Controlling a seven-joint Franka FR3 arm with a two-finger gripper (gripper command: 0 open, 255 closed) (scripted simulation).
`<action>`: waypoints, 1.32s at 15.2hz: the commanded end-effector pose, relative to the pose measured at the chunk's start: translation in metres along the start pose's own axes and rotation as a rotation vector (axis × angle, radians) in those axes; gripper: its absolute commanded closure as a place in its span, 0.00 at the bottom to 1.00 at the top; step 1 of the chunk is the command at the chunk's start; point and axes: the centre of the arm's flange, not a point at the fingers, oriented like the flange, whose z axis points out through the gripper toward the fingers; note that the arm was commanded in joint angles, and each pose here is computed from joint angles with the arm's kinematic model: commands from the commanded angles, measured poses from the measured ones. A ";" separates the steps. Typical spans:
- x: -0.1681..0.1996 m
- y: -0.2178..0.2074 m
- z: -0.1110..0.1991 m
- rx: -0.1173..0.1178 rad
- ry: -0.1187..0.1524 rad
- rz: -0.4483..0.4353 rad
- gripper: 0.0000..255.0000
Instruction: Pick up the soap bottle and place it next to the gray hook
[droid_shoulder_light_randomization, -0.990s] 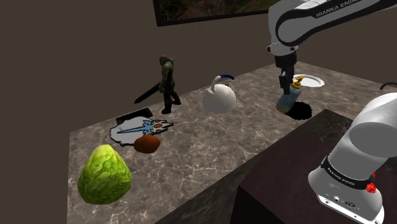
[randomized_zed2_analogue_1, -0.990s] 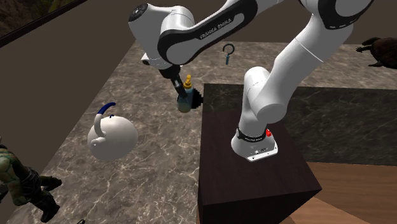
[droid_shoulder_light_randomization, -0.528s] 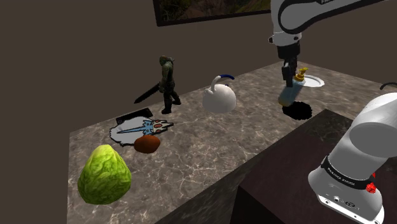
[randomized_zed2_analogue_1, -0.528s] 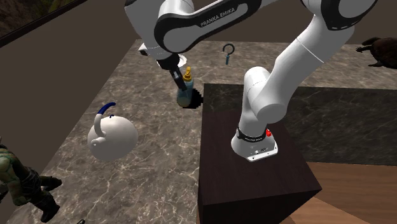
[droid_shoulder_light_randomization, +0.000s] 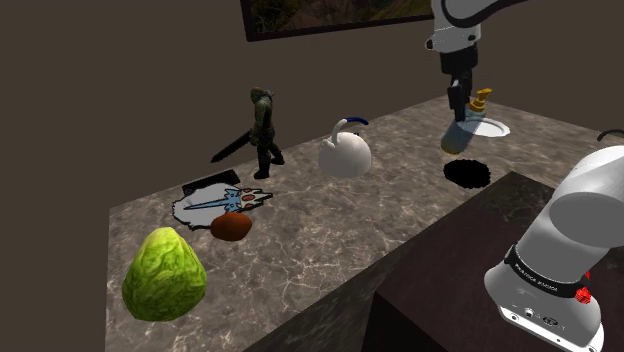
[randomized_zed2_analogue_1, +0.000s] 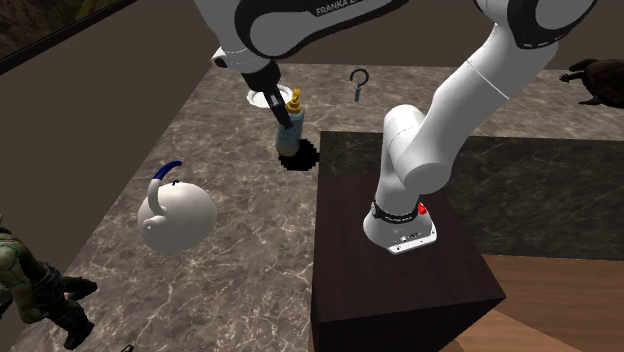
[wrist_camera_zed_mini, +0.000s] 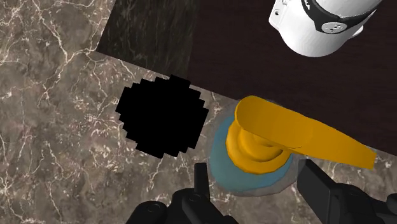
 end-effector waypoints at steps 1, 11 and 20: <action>-0.005 0.000 -0.009 0.000 0.000 0.000 1.00; -0.022 0.005 -0.059 0.000 0.000 0.000 1.00; -0.045 0.016 -0.090 0.000 0.000 0.000 1.00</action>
